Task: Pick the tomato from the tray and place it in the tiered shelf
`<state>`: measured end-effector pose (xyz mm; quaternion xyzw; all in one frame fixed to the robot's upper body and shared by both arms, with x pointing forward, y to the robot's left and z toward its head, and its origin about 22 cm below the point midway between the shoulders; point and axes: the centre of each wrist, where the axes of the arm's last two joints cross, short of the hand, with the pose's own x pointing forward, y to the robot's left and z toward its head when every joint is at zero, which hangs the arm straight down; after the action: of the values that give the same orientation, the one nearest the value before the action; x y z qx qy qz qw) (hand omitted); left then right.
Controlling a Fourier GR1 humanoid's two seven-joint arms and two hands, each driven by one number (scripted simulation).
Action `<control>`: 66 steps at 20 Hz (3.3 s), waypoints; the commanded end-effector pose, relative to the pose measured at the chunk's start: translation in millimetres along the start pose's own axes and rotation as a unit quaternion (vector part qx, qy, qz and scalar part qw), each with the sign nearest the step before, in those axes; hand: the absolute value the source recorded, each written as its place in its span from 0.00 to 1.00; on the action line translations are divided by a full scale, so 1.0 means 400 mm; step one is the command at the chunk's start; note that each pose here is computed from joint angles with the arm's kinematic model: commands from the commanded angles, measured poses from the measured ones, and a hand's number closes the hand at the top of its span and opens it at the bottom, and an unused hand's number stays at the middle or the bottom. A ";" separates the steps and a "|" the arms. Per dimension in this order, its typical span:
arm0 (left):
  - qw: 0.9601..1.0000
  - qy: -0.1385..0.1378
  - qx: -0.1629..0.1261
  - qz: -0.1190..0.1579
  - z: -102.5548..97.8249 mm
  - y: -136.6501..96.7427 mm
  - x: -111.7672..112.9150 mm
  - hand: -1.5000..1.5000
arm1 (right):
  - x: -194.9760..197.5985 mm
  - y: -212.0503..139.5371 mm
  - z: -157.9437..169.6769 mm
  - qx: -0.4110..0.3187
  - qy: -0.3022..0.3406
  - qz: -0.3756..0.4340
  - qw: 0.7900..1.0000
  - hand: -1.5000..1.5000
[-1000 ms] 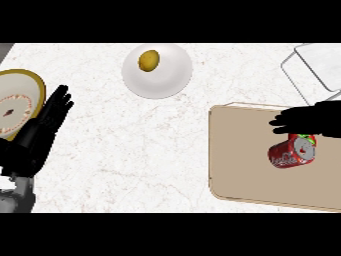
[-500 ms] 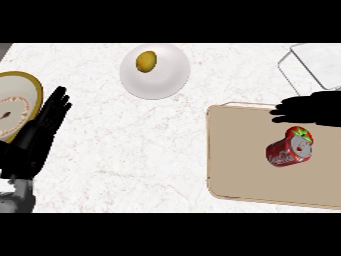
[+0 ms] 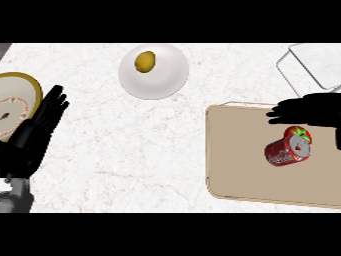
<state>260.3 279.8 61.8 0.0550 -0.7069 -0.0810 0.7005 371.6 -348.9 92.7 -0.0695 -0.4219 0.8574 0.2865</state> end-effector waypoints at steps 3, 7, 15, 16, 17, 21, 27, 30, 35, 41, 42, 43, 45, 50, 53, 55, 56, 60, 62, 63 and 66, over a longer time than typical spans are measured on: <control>1.000 -0.004 -0.005 -0.005 0.016 0.021 -0.001 0.50 | -0.034 0.001 0.005 0.020 -0.028 -0.021 0.999 0.00; 1.000 -0.002 -0.002 -0.001 -0.025 0.031 0.008 0.50 | -0.007 0.036 -0.115 0.047 -0.028 -0.023 0.998 0.00; 1.000 -0.009 -0.004 0.001 0.012 -0.024 -0.003 0.50 | -0.025 0.122 -0.129 0.060 -0.038 -0.045 0.996 0.00; 1.000 -0.011 0.000 0.001 -0.015 0.003 -0.019 0.50 | -0.041 0.070 -0.096 0.061 -0.037 -0.041 0.997 0.00; 1.000 0.003 -0.003 -0.001 -0.004 -0.049 -0.029 0.50 | -0.039 0.134 -0.071 0.068 -0.037 -0.040 0.996 0.00; 1.000 0.002 -0.006 0.002 -0.028 -0.015 0.028 0.50 | -0.035 0.177 -0.089 0.064 -0.033 -0.045 0.996 0.00; 1.000 0.000 -0.001 -0.004 0.008 -0.030 -0.013 0.50 | -0.028 0.185 -0.124 -0.036 -0.033 -0.021 0.999 1.00; 1.000 -0.003 -0.002 -0.003 -0.010 -0.003 0.015 0.50 | -0.040 0.181 -0.097 -0.060 -0.041 0.001 0.997 1.00; 1.000 -0.004 -0.008 -0.002 -0.012 0.004 -0.008 0.50 | -0.040 0.144 -0.125 -0.128 -0.053 0.005 0.990 1.00; 1.000 0.011 -0.008 0.009 0.014 -0.046 -0.008 0.50 | -0.074 0.095 -0.036 -0.238 -0.044 -0.100 0.965 1.00; 1.000 0.007 0.011 0.004 0.021 0.024 -0.007 0.50 | -0.062 0.111 -0.064 -0.266 0.015 -0.133 0.955 1.00; 0.999 0.019 0.028 -0.006 0.016 0.032 -0.019 0.50 | -0.055 0.147 -0.065 -0.276 0.071 -0.166 0.944 1.00; 0.999 0.033 0.038 -0.004 0.035 0.042 -0.034 0.50 | -0.063 0.205 -0.029 -0.310 0.173 -0.227 0.907 1.00; 0.998 0.043 0.050 -0.007 0.058 0.055 -0.044 0.50 | -0.056 0.193 -0.023 -0.431 0.237 -0.280 0.824 1.00; 0.997 0.042 0.063 0.001 0.064 0.068 -0.053 0.50 | -0.068 0.086 0.021 -0.490 0.238 -0.248 0.801 1.00; 0.997 0.046 0.060 -0.003 0.081 0.067 -0.063 0.50 | -0.055 0.068 0.024 -0.524 0.242 -0.251 0.777 1.00; 0.997 0.042 0.061 -0.006 0.061 0.077 -0.041 0.50 | -0.054 0.005 0.036 -0.535 0.241 -0.240 0.773 1.00; 0.997 0.040 0.062 -0.002 0.072 0.071 -0.034 0.50 | -0.020 -0.074 0.074 -0.567 0.243 -0.247 0.748 1.00; 0.998 0.041 0.049 -0.007 0.081 0.038 -0.054 0.50 | 0.000 -0.143 0.127 -0.573 0.248 -0.241 0.743 1.00; 0.998 0.035 0.049 -0.003 0.072 0.038 -0.033 0.50 | 0.024 -0.130 0.099 -0.572 0.253 -0.259 0.736 1.00; 0.998 0.040 0.042 -0.004 0.076 0.046 -0.044 0.50 | 0.078 -0.225 0.171 -0.588 0.259 -0.255 0.723 1.00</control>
<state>232.9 306.1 50.3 0.0973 -0.6826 -0.0450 0.7229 373.4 -350.5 164.3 -0.3263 -0.7467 0.3006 0.4955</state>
